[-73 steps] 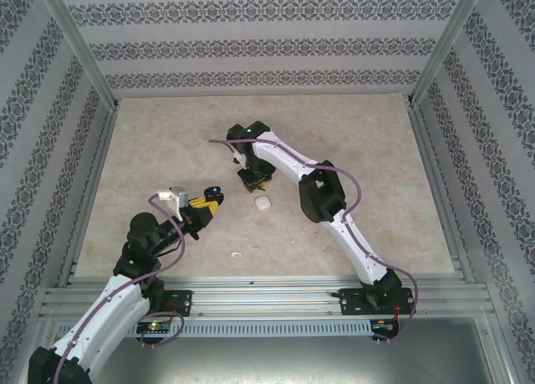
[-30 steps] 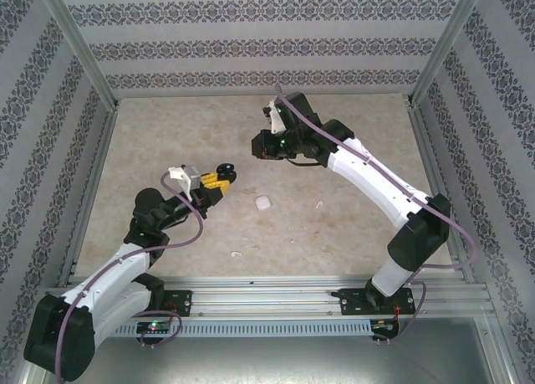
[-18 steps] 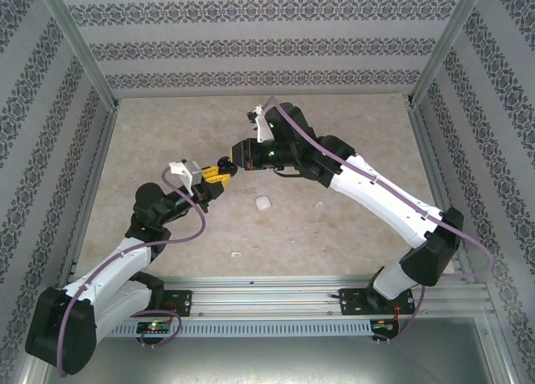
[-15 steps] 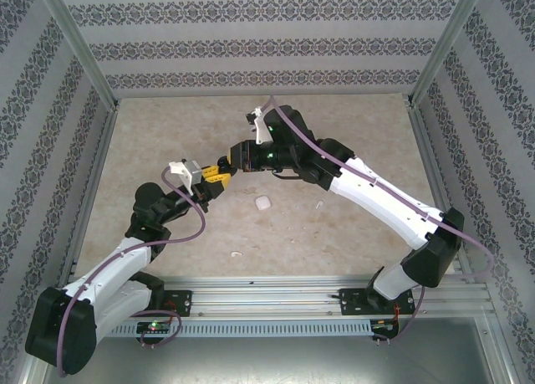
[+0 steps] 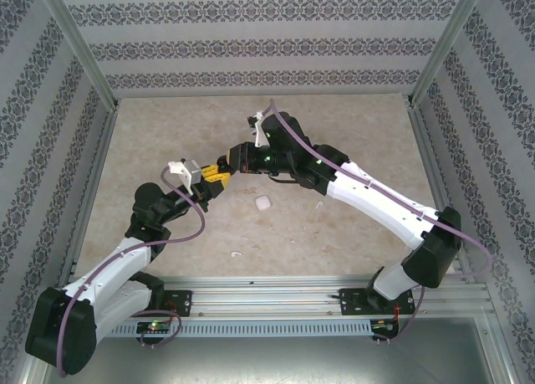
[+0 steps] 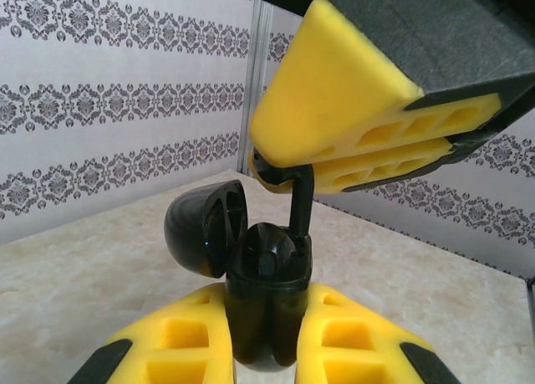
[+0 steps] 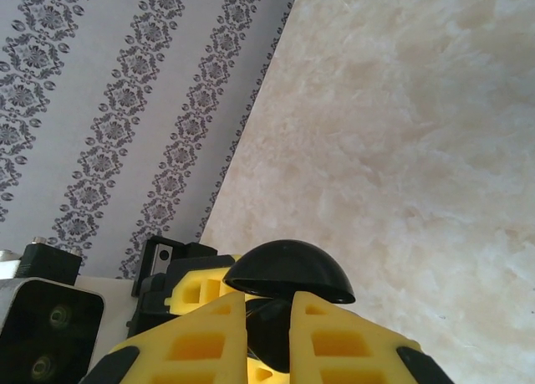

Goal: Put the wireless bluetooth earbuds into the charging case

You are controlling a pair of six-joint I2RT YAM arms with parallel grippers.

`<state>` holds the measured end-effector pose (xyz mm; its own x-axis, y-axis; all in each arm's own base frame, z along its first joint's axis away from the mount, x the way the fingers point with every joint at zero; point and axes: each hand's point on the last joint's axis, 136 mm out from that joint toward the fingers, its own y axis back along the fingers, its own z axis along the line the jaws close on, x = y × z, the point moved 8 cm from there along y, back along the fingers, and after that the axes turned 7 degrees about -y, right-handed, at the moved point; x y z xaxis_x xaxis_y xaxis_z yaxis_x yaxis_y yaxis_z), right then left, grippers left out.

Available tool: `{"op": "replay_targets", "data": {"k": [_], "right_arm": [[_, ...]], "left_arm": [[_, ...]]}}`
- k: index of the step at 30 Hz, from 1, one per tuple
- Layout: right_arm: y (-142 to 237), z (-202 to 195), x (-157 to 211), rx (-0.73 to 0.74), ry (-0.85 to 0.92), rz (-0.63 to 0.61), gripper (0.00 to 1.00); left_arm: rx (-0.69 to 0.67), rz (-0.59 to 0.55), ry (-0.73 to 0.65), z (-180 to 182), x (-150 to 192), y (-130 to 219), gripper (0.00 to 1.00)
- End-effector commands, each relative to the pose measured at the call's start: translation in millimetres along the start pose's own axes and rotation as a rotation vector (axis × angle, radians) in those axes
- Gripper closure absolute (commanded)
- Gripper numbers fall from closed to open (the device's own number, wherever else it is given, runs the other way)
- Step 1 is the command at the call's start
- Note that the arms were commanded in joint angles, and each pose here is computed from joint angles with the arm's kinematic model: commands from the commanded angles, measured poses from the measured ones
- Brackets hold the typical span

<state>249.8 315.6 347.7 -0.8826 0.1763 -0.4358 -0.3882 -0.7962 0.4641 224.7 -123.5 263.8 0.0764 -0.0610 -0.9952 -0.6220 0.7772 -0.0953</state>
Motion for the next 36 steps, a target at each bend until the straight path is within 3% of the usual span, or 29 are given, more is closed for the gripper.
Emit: {"op": "replay_targets", "data": {"k": [1, 19, 36], "right_arm": [[5.8, 6.5, 0.0, -0.015, -0.005, -0.051, 0.87], [4.2, -16.7, 16.7, 0.111, -0.026, -0.050, 0.85], [-1.3, 0.6, 19.0, 0.042, -0.064, -0.009, 0.88]], "left_arm": [[0.018, -0.097, -0.044, -4.2, -21.9, 0.5, 1.00], [-0.001, -0.102, -0.039, -2.8, -22.3, 1.1, 1.00], [0.000, -0.093, -0.026, -1.7, -16.6, -1.1, 1.00]]}}
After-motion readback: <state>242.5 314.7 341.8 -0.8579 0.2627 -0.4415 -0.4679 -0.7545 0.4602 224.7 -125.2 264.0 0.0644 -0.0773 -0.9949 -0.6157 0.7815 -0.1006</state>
